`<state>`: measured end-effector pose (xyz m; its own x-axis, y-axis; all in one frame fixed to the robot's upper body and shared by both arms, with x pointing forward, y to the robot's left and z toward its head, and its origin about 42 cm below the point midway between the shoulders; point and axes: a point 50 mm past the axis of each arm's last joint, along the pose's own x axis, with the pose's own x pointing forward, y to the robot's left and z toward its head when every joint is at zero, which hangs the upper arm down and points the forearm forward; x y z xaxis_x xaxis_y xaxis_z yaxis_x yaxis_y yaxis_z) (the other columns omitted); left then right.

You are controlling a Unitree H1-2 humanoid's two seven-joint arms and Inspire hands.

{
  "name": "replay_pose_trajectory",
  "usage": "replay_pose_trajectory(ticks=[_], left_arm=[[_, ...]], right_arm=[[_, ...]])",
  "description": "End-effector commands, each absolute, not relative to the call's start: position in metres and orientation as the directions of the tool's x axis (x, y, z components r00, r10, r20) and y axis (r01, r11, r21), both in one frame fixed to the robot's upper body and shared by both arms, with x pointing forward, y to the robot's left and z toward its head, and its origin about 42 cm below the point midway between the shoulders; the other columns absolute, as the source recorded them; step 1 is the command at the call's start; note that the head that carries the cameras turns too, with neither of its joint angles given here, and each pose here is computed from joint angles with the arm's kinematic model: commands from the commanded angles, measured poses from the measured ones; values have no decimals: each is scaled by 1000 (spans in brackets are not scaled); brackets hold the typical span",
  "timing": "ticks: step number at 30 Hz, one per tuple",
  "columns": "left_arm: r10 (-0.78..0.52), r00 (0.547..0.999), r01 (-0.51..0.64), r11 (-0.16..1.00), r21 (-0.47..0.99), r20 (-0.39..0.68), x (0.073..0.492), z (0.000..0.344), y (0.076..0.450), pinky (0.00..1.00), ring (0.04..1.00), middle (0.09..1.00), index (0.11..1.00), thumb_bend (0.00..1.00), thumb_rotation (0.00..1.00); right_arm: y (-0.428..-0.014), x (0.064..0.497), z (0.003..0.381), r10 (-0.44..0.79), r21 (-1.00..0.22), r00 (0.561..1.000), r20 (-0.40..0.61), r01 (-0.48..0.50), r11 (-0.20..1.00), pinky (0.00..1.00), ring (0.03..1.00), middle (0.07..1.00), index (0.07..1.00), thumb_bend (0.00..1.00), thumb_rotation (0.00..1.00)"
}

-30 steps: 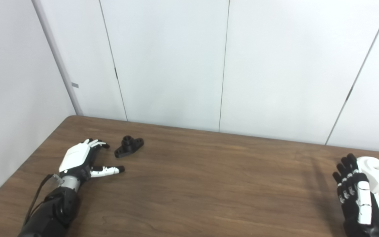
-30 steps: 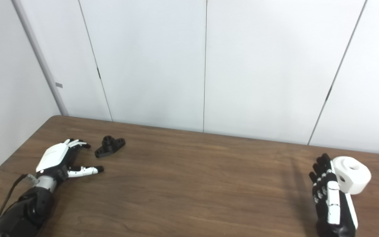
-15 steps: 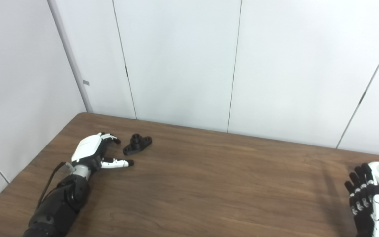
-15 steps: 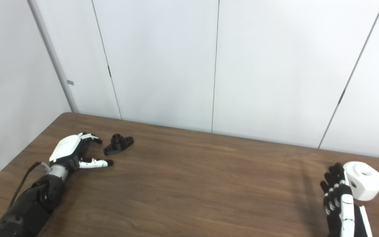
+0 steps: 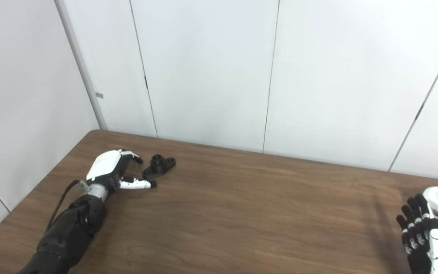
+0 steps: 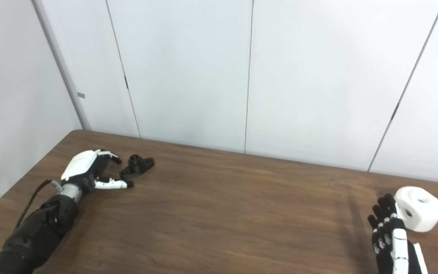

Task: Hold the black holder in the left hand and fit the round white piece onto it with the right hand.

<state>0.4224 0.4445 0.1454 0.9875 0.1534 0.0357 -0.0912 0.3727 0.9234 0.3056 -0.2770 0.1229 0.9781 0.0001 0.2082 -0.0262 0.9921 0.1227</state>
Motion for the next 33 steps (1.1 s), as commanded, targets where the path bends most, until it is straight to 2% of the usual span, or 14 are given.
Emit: replay_pose_trajectory(ticks=[1, 6, 13, 18, 20, 21, 22, 24, 26, 33], left_arm=[[115, 990, -115, 372, 921, 77, 438, 161, 436, 1000, 943, 849, 683, 892, 267], [89, 993, -104, 370, 923, 76, 442, 160, 427, 1000, 935, 836, 675, 902, 255], [67, 996, -83, 368, 926, 63, 444, 158, 421, 1000, 936, 838, 681, 924, 292], [62, 996, -79, 370, 926, 61, 444, 157, 419, 1000, 934, 836, 680, 928, 264], [59, 996, -86, 370, 925, 69, 444, 157, 419, 1000, 930, 831, 662, 924, 222], [54, 995, -93, 367, 926, 78, 444, 156, 419, 1000, 927, 826, 624, 911, 175], [47, 995, -100, 356, 929, 89, 444, 155, 421, 1000, 922, 811, 543, 683, 108], [32, 994, -112, 343, 933, 108, 444, 154, 422, 1000, 912, 767, 498, 565, 68], [18, 992, -125, 333, 934, 126, 443, 155, 424, 1000, 904, 728, 485, 531, 54], [-6, 988, -143, 330, 933, 154, 444, 163, 425, 1000, 899, 705, 483, 523, 52]], right_arm=[[-271, 299, 114, -11, 146, 982, 186, -17, 989, 1000, 1000, 1000, 997, 101, 1000], [-268, 299, 114, 0, 140, 982, 191, -28, 990, 1000, 1000, 1000, 999, 95, 1000], [-266, 299, 114, -1, 138, 981, 193, -26, 990, 1000, 1000, 1000, 993, 96, 1000], [-265, 299, 116, 0, 135, 980, 198, -28, 990, 1000, 1000, 1000, 995, 86, 1000], [-265, 298, 116, 3, 131, 980, 200, -30, 991, 1000, 1000, 1000, 998, 91, 1000], [-265, 298, 116, 3, 132, 980, 201, -30, 991, 1000, 1000, 1000, 999, 94, 1000], [-265, 298, 117, 1, 137, 980, 201, -30, 990, 1000, 1000, 1000, 999, 96, 1000], [-265, 298, 117, -2, 147, 980, 200, -28, 989, 1000, 1000, 1000, 999, 97, 1000], [-266, 298, 118, -8, 161, 980, 198, -24, 987, 1000, 1000, 1000, 996, 102, 1000], [-265, 300, 121, -5, 164, 979, 206, -30, 986, 1000, 1000, 1000, 992, 119, 1000]])
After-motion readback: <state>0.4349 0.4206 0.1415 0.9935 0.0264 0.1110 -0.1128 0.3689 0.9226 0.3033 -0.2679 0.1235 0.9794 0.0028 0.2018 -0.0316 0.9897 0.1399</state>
